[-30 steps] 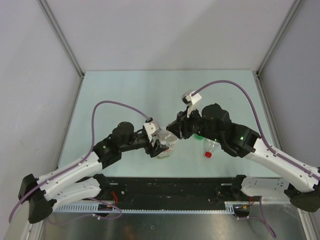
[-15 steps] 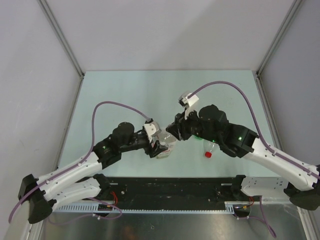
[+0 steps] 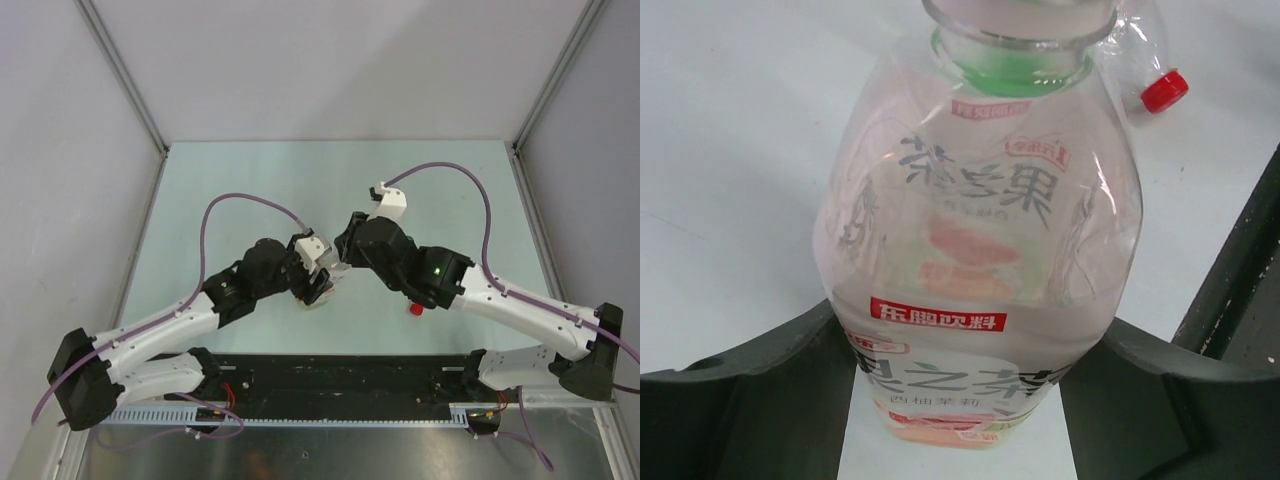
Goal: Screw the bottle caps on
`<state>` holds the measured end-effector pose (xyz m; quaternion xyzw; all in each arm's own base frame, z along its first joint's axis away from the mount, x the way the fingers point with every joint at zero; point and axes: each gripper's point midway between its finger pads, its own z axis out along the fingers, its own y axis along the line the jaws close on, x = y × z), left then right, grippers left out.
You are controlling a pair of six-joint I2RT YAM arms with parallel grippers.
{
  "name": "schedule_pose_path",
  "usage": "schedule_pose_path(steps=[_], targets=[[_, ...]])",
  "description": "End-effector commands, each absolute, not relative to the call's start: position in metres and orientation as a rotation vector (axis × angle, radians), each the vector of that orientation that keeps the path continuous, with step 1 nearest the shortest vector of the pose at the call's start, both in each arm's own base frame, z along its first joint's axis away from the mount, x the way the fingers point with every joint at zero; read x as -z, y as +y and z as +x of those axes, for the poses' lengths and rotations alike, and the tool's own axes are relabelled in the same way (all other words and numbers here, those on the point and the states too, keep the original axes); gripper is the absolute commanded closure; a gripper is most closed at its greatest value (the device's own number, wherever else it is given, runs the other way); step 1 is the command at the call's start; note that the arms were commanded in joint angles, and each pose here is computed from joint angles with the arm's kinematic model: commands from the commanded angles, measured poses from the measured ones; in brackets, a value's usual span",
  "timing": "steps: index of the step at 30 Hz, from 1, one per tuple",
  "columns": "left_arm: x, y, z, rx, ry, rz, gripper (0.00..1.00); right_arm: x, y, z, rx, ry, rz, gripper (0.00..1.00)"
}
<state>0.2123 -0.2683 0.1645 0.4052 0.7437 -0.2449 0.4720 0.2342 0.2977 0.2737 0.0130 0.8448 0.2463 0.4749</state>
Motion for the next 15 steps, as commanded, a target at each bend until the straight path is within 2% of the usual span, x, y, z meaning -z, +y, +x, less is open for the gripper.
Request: schedule_pose_path(steps=[1, 7, 13, 15], targets=[[-0.266, -0.292, 0.234, 0.677, 1.534, 0.831, 1.00, -0.257, 0.283, 0.240, -0.480, 2.075, 0.110, 1.00], [-0.262, -0.290, 0.228, 0.695, 1.535, 0.838, 1.00, -0.283, 0.283, 0.240, -0.551, 2.006, 0.076, 0.98], [-0.260, -0.291, 0.225, 0.706, 1.534, 0.849, 1.00, -0.293, 0.293, 0.229, -0.646, 2.009, -0.024, 0.60], [-0.257, -0.292, 0.225, 0.710, 1.538, 0.857, 1.00, -0.299, 0.296, 0.225, -0.675, 1.996, -0.061, 0.52]])
